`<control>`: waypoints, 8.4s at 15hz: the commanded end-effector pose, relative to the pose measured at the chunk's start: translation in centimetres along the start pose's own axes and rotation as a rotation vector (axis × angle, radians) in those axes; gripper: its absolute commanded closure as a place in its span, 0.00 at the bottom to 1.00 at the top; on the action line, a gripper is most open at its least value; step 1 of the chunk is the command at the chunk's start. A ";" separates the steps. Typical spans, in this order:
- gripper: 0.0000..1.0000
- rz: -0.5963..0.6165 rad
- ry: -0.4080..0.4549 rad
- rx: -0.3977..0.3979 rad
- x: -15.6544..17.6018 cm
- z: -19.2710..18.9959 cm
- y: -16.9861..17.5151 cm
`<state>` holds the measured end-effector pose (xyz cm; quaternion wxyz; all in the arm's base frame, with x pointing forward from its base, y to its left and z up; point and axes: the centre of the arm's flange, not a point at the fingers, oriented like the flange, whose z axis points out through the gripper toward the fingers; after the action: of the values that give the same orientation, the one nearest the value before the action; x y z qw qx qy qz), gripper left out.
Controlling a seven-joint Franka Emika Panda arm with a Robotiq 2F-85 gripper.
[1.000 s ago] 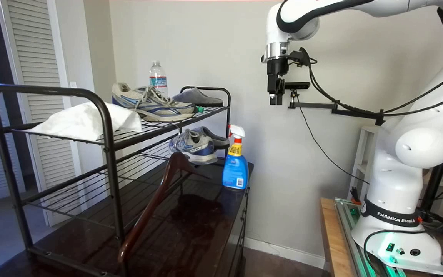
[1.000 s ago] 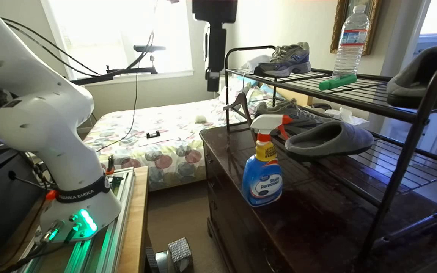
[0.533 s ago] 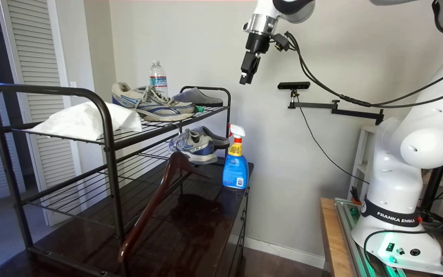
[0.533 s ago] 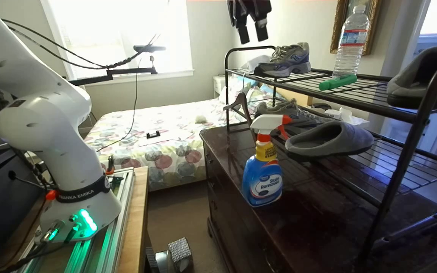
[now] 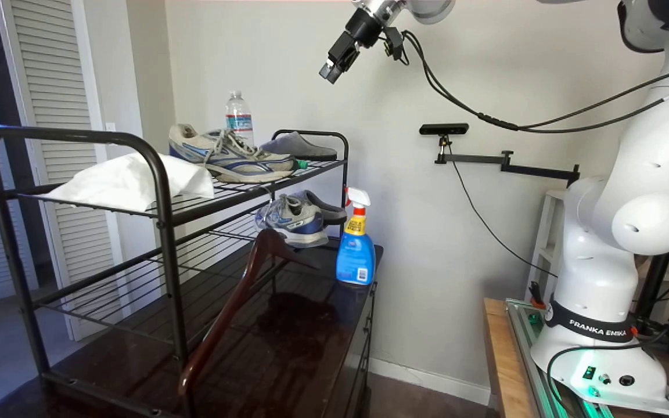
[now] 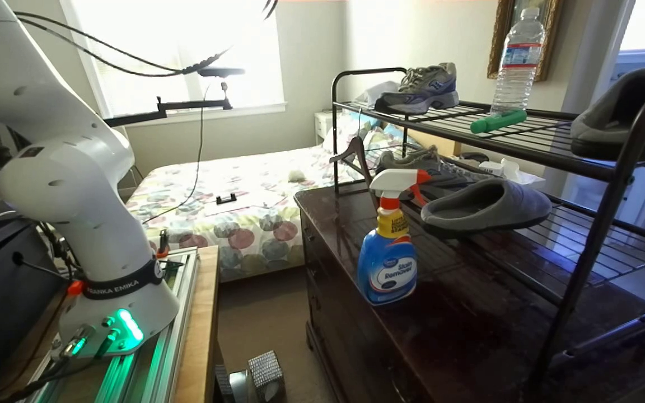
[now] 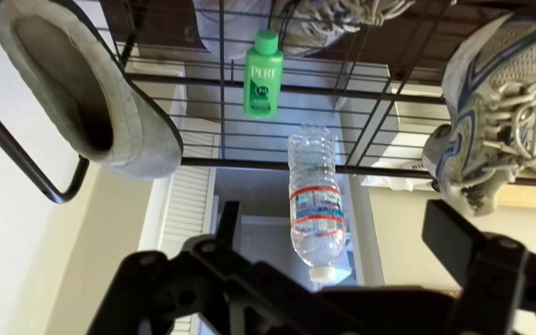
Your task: Put the water bottle on the second shelf of the rack.
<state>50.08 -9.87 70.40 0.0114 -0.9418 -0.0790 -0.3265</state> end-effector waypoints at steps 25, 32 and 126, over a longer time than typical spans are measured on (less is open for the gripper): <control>0.00 -0.290 -0.056 -0.103 21.6 10.7 -4.3; 0.36 -0.289 -0.116 -0.060 23.2 13.7 -4.4; 0.92 0.534 -0.520 0.095 -6.5 -2.2 16.2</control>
<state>51.64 -29.06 73.39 0.1172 -0.9849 0.1251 -0.0243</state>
